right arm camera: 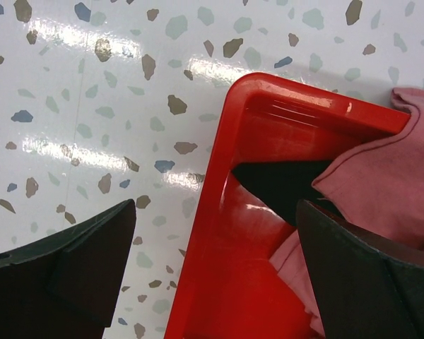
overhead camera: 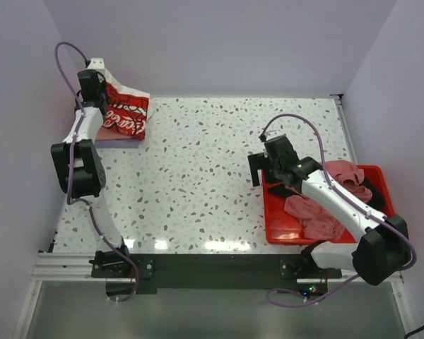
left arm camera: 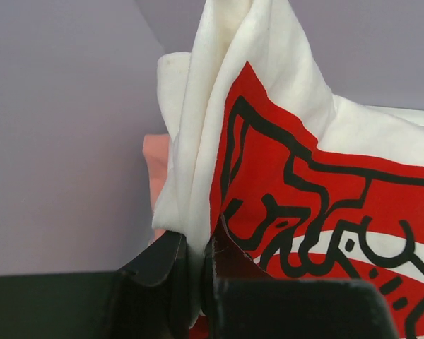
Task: Fold and stack the t-shirts
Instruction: Neatly place the folded tshirt to the corner, then reset both grippers
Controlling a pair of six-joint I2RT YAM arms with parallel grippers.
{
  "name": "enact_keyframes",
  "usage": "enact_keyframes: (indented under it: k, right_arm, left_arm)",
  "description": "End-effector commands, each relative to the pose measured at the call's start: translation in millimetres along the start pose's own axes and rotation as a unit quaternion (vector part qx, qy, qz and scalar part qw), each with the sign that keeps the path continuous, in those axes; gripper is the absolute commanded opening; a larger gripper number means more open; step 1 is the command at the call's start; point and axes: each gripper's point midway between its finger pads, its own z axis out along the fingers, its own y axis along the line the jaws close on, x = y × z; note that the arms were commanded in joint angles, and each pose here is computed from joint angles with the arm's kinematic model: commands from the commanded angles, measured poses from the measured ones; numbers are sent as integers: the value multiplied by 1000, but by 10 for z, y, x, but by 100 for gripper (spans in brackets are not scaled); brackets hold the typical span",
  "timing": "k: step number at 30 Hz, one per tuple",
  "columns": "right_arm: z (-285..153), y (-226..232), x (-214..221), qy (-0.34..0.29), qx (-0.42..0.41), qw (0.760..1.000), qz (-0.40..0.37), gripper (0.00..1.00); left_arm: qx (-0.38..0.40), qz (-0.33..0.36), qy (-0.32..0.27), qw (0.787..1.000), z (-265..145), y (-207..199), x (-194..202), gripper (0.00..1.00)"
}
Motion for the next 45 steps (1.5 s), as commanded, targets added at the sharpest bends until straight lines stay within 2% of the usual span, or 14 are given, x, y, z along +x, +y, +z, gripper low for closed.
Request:
enact_keyframes:
  k: [1,5,14,21,24,25,27,31,36,37,41,42,44,45]
  right_arm:
    - [-42,-46,-147,-13,16,1000,5,99]
    - [-21,-65,-131,-7,22,1000,8,99]
    - [32,-48,-144,3,26,1000,9,99]
    - [30,-53,-140,6,28,1000,10,99]
    - [16,-57,-151,3,28,1000,11,99]
    - [16,-61,-152,3,29,1000,11,99]
    - [3,-60,-152,3,28,1000,10,99]
    - [-46,-61,-181,-5,25,1000,11,99]
    - [-144,-30,-234,-21,10,1000,17,99]
    - [-156,-8,-234,-23,4,1000,17,99]
    - [-224,24,-244,-36,-12,999,24,99]
    - [-221,39,-256,-42,-15,999,27,99]
    - [-207,54,-222,-43,-21,998,31,99]
    - [-225,70,-239,-48,-27,998,34,99]
  left_arm:
    - [-12,-8,-46,999,176,223,-119,0]
    - [-27,-19,-37,999,314,472,23,0]
    - [-36,-43,-5,998,551,688,477,0]
    - [-78,-70,-6,994,555,903,501,1]
    - [-100,-81,-11,992,506,1002,445,46]
    - [-105,-86,-11,991,491,1024,440,76]
    - [-111,-102,-20,988,423,1050,335,100]
    - [-87,-136,-47,986,250,1003,16,100]
    - [-55,-174,-85,980,-201,920,-534,100]
    - [-47,-170,-75,982,-297,799,-566,100]
    - [-43,-151,-121,980,-966,453,-1038,100]
    - [-50,-161,-129,977,-1093,408,-1094,100]
    - [-11,-185,-135,973,-1413,158,-1192,100]
    - [30,-221,-133,966,-1536,-32,-1236,100]
